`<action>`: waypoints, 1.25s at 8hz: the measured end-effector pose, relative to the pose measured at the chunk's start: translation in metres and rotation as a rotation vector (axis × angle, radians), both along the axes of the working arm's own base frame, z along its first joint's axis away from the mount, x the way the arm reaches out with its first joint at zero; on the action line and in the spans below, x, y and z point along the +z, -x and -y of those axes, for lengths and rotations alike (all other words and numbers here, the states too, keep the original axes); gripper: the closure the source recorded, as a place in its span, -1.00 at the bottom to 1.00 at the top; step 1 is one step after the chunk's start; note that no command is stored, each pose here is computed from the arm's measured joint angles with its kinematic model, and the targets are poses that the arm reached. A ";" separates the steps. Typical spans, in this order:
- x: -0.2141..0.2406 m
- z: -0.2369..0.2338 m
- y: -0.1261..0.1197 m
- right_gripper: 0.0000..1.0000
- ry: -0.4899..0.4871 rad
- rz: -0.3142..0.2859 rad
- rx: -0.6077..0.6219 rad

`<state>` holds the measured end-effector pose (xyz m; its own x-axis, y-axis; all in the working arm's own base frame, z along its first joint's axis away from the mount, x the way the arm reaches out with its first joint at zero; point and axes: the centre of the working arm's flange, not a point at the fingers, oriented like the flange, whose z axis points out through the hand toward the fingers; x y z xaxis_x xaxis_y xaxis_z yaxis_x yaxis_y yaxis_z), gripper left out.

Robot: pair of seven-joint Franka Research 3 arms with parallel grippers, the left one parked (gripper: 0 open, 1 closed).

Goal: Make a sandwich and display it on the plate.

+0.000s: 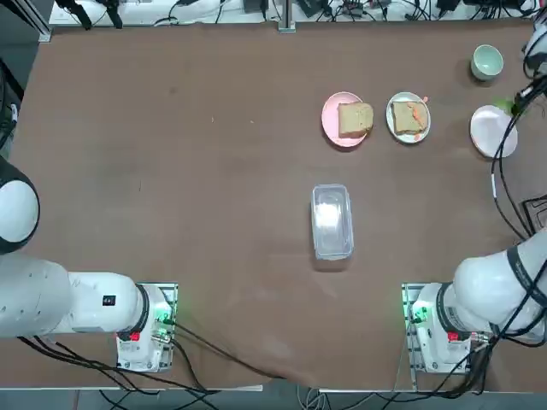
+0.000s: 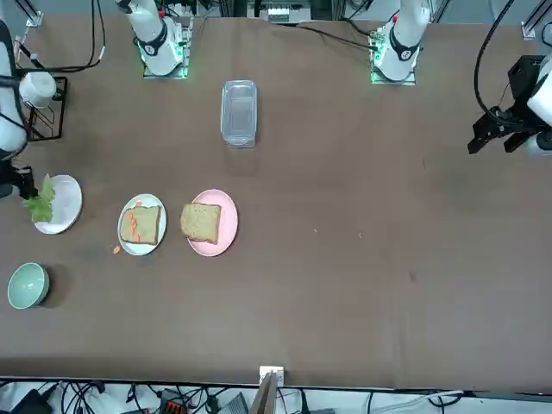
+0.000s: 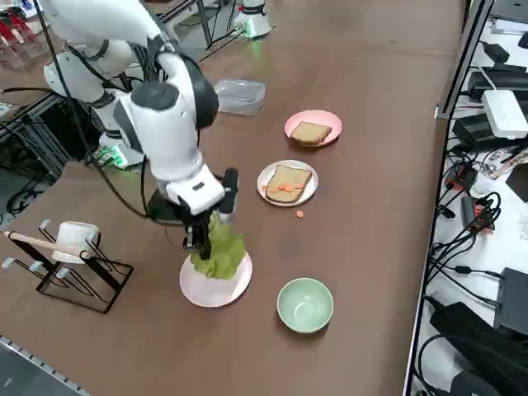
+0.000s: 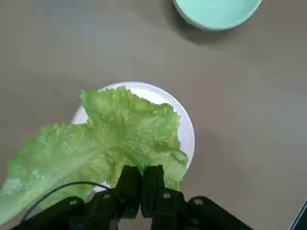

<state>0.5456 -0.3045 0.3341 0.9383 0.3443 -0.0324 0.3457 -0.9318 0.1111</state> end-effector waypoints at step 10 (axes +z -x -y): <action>-0.028 -0.309 -0.058 0.93 0.145 -0.031 -0.490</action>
<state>0.6039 0.0045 0.3058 0.9862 -0.1462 -0.0772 -0.1229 -0.9609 0.2483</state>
